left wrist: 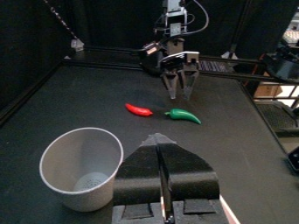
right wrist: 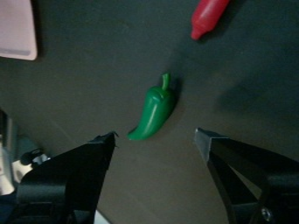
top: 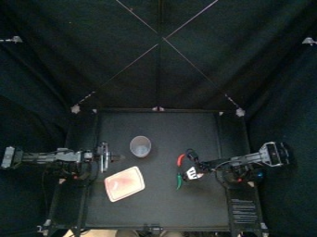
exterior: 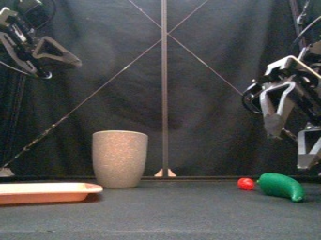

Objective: Pick the green pepper then place it on the pink plate
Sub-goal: Pick the green pepper

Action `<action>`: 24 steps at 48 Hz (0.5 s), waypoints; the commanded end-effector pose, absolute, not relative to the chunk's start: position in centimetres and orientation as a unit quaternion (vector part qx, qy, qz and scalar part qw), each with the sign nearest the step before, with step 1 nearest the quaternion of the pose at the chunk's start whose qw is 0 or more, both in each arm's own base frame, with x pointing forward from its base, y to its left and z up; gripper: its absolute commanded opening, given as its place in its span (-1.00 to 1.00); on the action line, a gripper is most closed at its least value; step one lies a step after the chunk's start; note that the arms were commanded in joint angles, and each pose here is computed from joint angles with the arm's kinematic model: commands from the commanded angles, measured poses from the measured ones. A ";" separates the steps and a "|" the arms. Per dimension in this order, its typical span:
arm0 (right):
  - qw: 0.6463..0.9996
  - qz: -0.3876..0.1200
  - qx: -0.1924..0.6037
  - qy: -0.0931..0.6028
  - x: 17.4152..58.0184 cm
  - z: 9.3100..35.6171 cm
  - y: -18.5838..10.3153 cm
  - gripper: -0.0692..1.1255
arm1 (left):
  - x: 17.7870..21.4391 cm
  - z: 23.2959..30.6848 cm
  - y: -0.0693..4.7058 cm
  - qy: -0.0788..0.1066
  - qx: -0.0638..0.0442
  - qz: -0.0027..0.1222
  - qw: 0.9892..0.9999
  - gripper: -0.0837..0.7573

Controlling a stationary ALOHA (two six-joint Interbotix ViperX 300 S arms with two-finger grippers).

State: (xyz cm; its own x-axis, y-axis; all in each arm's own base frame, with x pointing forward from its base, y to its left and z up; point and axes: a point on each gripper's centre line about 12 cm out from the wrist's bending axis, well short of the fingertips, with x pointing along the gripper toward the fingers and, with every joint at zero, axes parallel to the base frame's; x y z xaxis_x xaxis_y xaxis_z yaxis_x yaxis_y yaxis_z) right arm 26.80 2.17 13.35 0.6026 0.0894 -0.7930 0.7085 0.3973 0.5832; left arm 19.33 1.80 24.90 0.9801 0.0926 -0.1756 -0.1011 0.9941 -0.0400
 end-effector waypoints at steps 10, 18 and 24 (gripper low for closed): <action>0.731 -0.231 0.490 0.414 30.4 11.4 1.7 0.86 | 19.46 25.15 1.87 0.084 -0.024 0.050 0.995 -0.55; 0.732 -0.232 0.483 0.420 31.6 10.9 1.7 0.82 | 19.43 25.01 1.84 0.086 -0.024 0.049 0.995 -0.55; 0.733 -0.230 0.483 0.420 32.2 11.1 1.7 0.71 | 19.38 24.93 1.87 0.086 -0.025 0.050 0.995 -0.55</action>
